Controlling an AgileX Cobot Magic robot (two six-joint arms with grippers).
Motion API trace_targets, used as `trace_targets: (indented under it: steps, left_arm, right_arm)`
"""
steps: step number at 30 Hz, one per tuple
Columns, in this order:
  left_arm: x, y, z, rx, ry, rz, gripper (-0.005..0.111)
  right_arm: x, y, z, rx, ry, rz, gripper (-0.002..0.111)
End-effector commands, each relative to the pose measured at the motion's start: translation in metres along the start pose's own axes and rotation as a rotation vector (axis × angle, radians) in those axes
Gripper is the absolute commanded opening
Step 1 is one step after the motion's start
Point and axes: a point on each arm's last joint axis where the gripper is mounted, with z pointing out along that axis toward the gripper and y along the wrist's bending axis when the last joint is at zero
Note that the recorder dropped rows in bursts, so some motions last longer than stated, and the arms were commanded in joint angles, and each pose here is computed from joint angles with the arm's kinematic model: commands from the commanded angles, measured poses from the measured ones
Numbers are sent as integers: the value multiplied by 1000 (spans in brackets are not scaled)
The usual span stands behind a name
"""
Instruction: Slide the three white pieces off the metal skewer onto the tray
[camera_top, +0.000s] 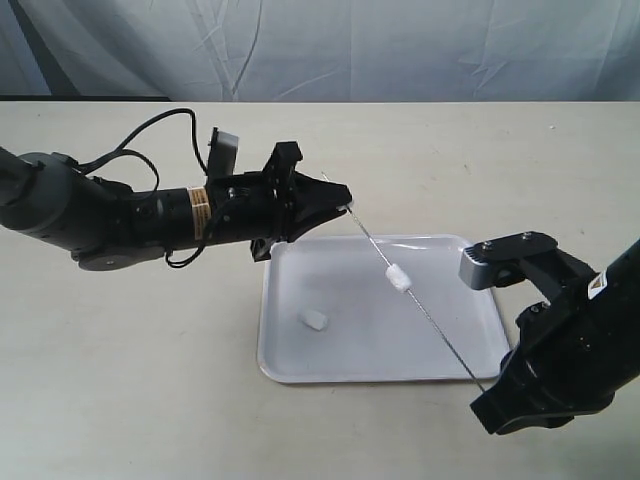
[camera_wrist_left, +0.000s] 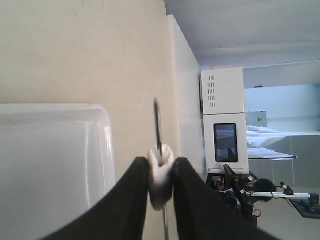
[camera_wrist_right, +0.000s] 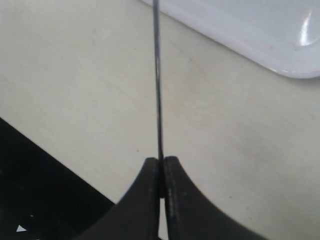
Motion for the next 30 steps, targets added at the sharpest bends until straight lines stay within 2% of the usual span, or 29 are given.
trace_targets:
  steps: [1,5,17,21,26,28,30]
  left_arm:
    - [0,0,2,6,-12,-3,15]
    - [0,0,2,6,-12,-3,11]
    - [-7,-4,1,48,-75,-34,11]
    - [-12,-5,0,59,-128,-28,11]
    - [-30,0,-17,63,-163,-12,11]
    - [-30,4,-21,30,-124,18,11]
    - [-23,13,-21,-60,-39,69,11]
  right_arm:
    - [0,0,-1,1,-11,-8,-1]
    - [0,0,-1,1,-11,-8,-1]
    - [8,0,3,-9,34,-1,-1]
    - [28,-5,20,0,79,20,-1]
    - [28,-5,20,-11,72,29,-1]
    - [28,-5,20,-10,70,26,-1]
    - [27,-5,20,-6,63,24,-1]
